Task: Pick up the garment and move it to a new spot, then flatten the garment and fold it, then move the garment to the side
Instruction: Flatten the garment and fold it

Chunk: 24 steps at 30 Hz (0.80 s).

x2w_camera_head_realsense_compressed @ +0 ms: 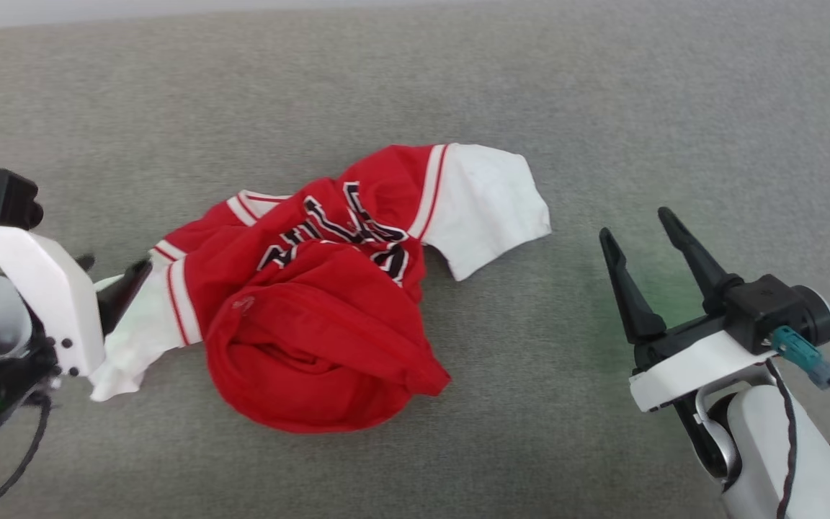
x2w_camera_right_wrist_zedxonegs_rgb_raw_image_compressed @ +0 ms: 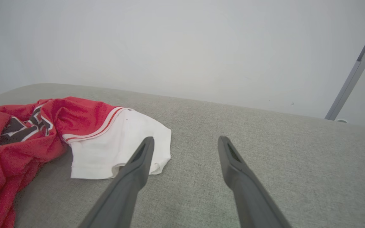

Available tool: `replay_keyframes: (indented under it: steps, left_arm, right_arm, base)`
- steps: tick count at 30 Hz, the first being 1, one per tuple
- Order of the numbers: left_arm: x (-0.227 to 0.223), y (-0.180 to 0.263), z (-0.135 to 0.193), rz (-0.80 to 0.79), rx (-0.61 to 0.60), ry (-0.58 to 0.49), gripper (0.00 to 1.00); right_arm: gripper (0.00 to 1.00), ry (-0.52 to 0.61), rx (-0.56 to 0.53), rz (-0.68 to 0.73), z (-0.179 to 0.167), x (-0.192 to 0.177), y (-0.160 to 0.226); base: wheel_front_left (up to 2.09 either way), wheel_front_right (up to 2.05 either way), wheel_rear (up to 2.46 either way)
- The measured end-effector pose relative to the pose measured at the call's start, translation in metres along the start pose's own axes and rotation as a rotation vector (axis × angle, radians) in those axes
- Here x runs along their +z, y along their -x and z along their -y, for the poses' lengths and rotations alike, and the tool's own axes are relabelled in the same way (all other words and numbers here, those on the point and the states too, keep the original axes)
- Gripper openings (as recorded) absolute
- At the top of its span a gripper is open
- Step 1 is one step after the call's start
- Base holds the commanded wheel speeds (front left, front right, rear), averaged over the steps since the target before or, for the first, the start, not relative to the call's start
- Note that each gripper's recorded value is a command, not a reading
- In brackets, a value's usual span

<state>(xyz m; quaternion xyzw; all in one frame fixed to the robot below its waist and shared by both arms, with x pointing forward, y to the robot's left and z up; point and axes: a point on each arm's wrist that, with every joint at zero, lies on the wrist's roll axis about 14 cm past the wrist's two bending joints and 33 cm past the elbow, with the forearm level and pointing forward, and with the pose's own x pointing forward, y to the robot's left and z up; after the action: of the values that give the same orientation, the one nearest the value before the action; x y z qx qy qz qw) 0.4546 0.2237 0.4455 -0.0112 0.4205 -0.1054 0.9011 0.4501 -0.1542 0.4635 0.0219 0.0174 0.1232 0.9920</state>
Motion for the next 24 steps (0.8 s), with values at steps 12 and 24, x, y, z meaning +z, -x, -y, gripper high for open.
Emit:
replay_keyframes:
  steps: [12,24]
  left_arm:
    - [0.038,0.044,-0.008,0.514,0.061,-0.064,1.00]
    - [0.019,0.093,-0.020,0.798,0.219,-0.048,1.00]
  right_arm:
    - [1.00,-0.012,0.119,-0.128,-0.027,-0.014,-0.021]
    - [1.00,0.062,0.244,-0.415,-0.049,-0.035,-0.051]
  base:
    - [0.00,0.00,0.00]
    - [0.00,0.00,0.00]
